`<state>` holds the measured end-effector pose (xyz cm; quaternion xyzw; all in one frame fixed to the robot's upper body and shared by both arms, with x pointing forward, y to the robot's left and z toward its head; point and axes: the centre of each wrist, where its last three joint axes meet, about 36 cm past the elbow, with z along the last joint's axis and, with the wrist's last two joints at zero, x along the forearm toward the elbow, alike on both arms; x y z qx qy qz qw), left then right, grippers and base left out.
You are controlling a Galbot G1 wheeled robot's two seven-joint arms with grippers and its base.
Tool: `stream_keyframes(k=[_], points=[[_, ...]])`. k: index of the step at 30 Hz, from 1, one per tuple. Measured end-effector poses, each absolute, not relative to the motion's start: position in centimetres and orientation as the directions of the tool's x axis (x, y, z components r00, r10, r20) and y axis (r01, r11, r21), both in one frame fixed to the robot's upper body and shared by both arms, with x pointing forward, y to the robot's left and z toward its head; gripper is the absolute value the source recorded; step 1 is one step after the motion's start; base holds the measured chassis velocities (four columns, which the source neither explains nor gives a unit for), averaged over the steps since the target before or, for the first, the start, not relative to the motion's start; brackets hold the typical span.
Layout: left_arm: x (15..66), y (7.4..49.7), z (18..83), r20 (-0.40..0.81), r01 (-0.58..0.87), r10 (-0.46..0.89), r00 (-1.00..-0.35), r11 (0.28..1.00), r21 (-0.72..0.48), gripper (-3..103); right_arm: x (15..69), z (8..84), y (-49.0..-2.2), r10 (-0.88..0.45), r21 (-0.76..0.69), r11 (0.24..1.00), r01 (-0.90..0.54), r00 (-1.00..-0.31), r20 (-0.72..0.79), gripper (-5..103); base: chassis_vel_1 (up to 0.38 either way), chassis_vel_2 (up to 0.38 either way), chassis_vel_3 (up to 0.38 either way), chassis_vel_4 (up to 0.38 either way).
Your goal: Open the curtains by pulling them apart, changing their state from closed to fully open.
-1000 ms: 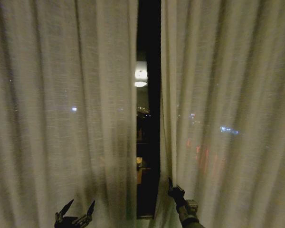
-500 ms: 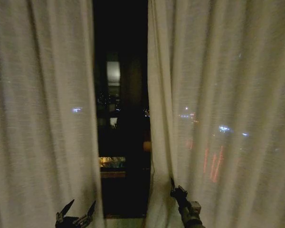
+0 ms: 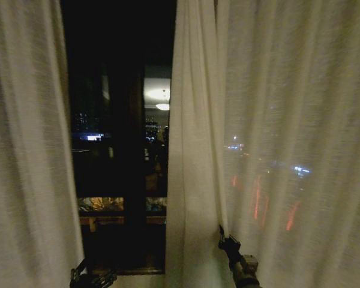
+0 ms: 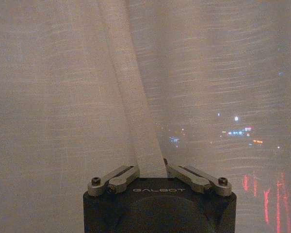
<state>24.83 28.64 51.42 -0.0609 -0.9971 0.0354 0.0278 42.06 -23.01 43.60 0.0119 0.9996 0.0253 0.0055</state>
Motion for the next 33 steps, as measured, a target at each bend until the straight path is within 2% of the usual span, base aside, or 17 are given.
stream_keyframes(k=[33], points=[[24.9,28.7,51.4,0.050,0.140,0.144,-0.988,0.987,-0.075,100,40.2,43.2,-23.8,0.042,0.033,0.999,0.041,-0.999,-0.021,0,-0.357,-0.358,0.353,0.359]])
